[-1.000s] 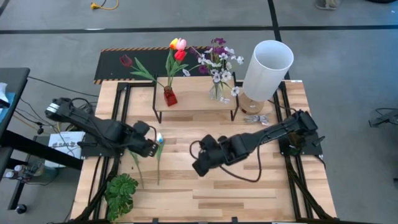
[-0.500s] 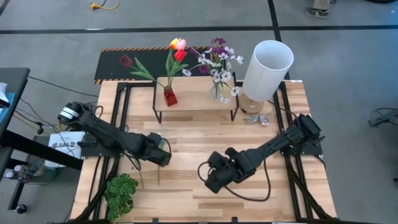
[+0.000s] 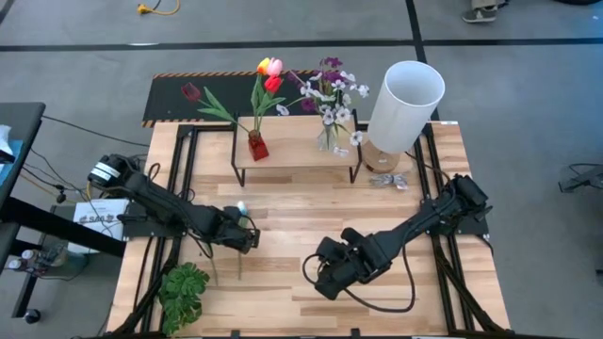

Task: Pick and place flowers into a vace then onto a shelf
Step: Put the right white flower into the red vase on the shelf

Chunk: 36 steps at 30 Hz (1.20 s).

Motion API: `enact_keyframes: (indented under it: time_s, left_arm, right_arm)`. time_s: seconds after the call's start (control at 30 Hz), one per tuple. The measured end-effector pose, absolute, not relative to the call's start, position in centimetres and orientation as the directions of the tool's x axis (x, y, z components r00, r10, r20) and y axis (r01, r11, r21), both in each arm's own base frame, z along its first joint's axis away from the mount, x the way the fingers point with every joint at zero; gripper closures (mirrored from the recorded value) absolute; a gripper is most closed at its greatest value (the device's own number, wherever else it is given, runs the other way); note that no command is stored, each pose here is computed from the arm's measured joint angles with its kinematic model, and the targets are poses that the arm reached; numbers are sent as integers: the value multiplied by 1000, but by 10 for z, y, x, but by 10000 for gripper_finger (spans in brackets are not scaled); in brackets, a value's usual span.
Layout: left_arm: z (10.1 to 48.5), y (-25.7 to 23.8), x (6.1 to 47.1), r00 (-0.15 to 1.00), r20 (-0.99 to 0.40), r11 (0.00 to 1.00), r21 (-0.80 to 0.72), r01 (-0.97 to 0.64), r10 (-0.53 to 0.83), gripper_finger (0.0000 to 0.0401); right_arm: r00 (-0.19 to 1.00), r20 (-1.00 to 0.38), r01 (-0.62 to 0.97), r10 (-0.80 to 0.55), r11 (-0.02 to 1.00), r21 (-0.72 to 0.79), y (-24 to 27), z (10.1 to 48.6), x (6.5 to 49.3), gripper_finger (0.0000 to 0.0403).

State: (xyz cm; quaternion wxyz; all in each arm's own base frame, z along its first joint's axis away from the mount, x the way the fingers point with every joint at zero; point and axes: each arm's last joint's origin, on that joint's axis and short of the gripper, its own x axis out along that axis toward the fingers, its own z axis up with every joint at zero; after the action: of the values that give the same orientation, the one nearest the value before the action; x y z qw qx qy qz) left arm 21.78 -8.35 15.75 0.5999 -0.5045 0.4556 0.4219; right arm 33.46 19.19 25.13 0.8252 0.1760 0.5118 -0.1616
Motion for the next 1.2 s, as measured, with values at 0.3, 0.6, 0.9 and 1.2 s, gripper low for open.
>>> enact_keyframes:
  time_s: [0.3, 0.6, 0.9, 1.2]
  left_arm:
    - [150, -83, 218, 214, -974, 123, -204, -971, 72, 223]
    - [133, -87, 226, 163, -984, 155, -150, -976, 77, 223]
    - [134, -86, 225, 158, -984, 216, -137, -967, 82, 300]
    - [139, -85, 224, 187, -978, 307, -151, -940, 91, 392]
  right_arm:
    - [437, -894, 431, -99, 896, 111, 192, 252, 336, 280]
    - [438, -893, 431, -100, 896, 111, 191, 252, 336, 280]
    - [446, -887, 434, -117, 895, 100, 191, 252, 336, 281]
    - [444, -887, 418, -128, 905, 79, 190, 252, 336, 283]
